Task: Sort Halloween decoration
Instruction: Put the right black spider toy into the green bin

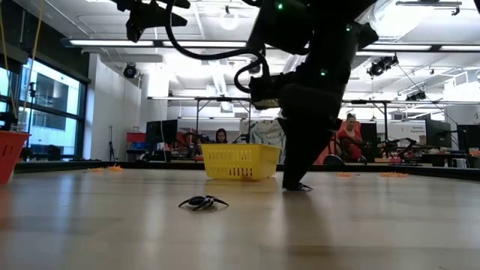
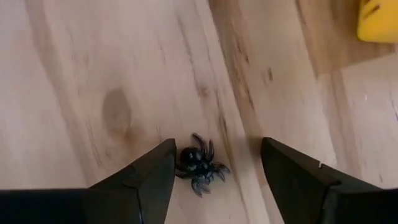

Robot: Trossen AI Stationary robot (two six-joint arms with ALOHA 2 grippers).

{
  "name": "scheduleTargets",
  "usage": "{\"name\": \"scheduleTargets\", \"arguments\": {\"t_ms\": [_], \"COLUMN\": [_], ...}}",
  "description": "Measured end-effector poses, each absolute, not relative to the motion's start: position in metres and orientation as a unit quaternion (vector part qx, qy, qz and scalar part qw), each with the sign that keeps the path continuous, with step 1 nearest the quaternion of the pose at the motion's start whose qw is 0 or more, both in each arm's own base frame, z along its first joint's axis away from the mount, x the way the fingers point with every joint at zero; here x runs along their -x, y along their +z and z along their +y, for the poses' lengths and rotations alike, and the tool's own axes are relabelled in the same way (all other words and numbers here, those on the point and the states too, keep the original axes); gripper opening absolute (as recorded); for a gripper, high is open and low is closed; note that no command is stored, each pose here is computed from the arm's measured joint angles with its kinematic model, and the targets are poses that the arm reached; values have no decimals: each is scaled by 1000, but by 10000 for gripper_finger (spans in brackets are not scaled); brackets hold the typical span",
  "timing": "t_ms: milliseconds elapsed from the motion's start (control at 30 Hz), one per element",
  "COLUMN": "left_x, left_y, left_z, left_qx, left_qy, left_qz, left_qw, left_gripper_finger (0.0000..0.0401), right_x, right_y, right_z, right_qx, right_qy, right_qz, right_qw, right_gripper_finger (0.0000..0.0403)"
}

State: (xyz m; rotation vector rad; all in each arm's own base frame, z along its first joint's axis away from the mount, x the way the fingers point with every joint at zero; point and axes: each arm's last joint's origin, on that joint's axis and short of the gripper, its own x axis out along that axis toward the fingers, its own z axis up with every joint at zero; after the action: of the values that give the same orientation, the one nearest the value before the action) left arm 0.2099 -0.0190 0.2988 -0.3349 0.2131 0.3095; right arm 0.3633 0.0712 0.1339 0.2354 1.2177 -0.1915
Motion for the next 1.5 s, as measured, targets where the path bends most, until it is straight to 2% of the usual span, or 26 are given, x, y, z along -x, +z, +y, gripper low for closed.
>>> {"name": "scheduleTargets", "arguments": {"t_ms": [133,233,400,667,1267,1500], "left_x": [-210,-210,-210,-209,-209,-209], "left_y": [299,299,299,297,296,296], "left_z": [-19,-19,-19,-19,-19,-19], "left_qx": [165,165,162,159,157,147], "left_qy": [153,153,153,154,155,154], "left_qz": [106,106,106,115,120,123], "left_qw": [968,969,969,968,968,969], "left_gripper_finger": [156,156,156,156,156,156], "right_x": [-362,-359,-355,-354,-357,-342], "right_y": [133,133,131,132,179,226], "right_z": [75,78,83,84,81,76], "right_qx": [-128,-148,-162,-170,-139,-97], "right_qy": [-136,-175,-215,-219,-140,-94], "right_qz": [557,554,545,546,521,478], "right_qw": [809,800,794,791,830,868], "right_gripper_finger": [227,206,133,9,0,0]}}
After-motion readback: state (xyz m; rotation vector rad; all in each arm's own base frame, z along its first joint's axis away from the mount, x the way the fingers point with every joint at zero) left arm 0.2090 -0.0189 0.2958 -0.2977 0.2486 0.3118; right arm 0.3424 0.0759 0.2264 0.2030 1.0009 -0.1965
